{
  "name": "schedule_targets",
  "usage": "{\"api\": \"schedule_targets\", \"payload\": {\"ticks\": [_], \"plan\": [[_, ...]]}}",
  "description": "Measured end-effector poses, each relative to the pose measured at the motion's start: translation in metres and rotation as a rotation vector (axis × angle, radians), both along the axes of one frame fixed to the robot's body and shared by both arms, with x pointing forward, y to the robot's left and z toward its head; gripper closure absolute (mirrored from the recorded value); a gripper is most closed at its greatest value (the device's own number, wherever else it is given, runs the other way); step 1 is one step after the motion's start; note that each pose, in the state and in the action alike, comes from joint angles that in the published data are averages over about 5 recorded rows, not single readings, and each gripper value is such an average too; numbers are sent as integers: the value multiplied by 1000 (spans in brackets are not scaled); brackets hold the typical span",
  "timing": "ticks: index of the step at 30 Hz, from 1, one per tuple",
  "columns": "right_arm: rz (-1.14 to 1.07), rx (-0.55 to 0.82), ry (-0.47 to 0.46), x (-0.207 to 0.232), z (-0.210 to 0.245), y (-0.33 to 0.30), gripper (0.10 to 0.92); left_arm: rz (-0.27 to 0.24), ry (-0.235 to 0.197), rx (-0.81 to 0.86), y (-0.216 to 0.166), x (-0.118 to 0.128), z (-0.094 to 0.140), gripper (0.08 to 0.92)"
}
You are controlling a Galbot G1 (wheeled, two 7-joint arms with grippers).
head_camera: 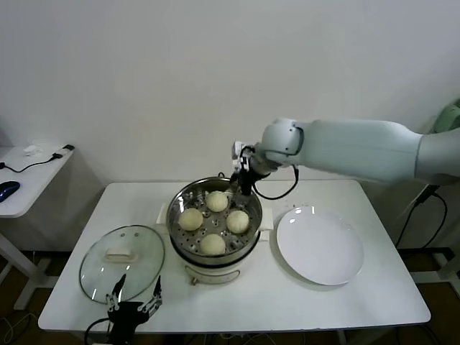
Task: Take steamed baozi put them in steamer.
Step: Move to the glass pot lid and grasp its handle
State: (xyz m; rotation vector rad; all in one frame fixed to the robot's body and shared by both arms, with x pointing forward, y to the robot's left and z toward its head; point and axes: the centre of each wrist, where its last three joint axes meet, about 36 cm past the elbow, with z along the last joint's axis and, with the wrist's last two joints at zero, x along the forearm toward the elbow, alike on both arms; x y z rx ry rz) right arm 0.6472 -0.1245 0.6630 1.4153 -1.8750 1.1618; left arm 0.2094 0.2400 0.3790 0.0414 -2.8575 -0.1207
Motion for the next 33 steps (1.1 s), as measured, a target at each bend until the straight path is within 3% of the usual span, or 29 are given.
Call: {"api": "schedule_targets", "payload": {"ticks": [6, 12, 24, 33], "plan": [[-138, 204, -161, 2, 8, -42, 200, 20, -16, -11, 6, 9, -2, 177], [-330, 361, -295, -12, -17, -107, 200, 41, -50, -23, 15, 22, -4, 177], [-654, 645, -466, -82, -122, -188, 200, 34, -137, 10, 29, 42, -14, 177], [-883, 793, -494, -157, -243, -215, 200, 43, -178, 88, 40, 45, -27, 177]]}}
